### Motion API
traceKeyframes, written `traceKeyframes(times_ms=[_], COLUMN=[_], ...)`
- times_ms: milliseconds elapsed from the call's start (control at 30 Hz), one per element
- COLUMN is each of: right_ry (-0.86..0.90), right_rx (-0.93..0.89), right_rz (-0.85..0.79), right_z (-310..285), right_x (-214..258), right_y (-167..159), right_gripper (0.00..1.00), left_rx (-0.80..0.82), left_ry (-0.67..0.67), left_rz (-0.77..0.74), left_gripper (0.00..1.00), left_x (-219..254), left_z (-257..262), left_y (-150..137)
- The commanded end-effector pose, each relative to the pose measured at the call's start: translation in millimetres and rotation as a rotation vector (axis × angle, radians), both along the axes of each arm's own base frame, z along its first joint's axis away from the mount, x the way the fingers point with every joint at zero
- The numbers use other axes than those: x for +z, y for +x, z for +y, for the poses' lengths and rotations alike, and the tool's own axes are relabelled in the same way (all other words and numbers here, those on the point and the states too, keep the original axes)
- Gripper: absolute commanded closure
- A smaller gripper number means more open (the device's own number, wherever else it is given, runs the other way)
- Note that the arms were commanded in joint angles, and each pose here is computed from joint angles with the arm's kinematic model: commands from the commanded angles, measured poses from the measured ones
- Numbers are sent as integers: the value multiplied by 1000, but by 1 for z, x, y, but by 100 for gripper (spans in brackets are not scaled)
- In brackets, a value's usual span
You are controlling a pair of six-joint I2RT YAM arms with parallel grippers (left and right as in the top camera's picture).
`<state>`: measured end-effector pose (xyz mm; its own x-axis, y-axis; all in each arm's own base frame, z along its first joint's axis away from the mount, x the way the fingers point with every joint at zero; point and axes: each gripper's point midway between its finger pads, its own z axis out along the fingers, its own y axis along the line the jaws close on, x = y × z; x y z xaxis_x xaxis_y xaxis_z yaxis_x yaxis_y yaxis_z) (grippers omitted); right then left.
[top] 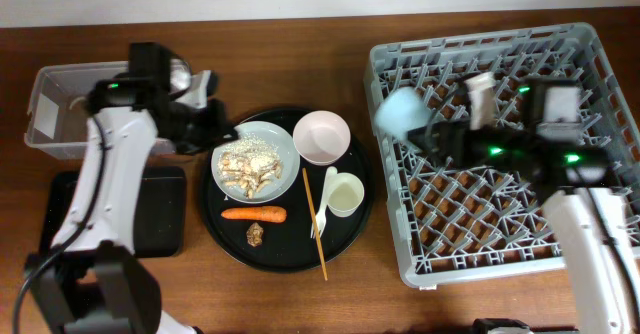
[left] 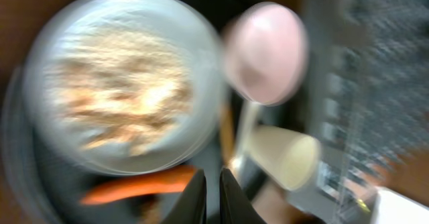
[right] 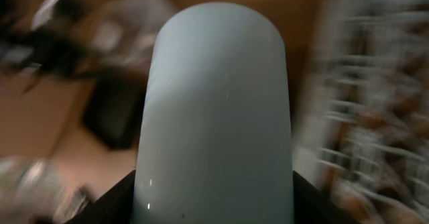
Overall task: Sort waste into correct bins and load items into the dishwasher rack
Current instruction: 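Place the blue cup upside down in the rack's right side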
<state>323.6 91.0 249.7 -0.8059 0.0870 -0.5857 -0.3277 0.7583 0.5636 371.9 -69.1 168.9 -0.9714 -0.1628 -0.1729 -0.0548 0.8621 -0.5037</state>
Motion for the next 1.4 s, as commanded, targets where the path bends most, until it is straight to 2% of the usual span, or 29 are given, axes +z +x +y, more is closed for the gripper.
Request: traceKeyframes(times_ms=[0, 67, 267, 433, 767, 1033, 1067, 1100, 1133, 1167, 1367], right_ry=[-179, -238, -461, -540, -478, -437, -432, -427, -415, -412, -252], right_rx=[-265, -365, -772, -1022, -1128, -1086, -1085, -1083, -1078, -1077, -1002], right_rz=[32, 82, 307, 453, 683, 773, 772, 769, 765, 764, 711], right_z=[-68, -96, -197, -259, -310, -315, -315, -314, -313, -312, -290], right_x=[18, 20, 3, -14, -68, -103, -104, -104, -104, -104, -102], right_y=[3, -6, -51, -78, -90, -79, -78, -77, -76, -75, -54], right_gripper=[55, 55, 56, 56, 55, 54, 38, 27, 6, 1, 1], left_rx=[133, 176, 193, 191, 191, 191, 191, 191, 191, 191, 190], left_ry=[379, 450, 449, 442, 442, 442, 442, 442, 442, 442, 442], left_rz=[-57, -60, -93, -93, -93, -93, -93, -93, -92, -93, -93], left_gripper=[92, 92, 92, 92, 92, 92, 92, 92, 92, 92, 92], left_x=[17, 25, 38, 37, 37, 37, 37, 37, 37, 37, 37], left_z=[82, 101, 103, 102, 102, 102, 102, 102, 102, 102, 102], left_y=[-12, -19, -23, -23, -23, -23, -23, -23, -23, -23, -23])
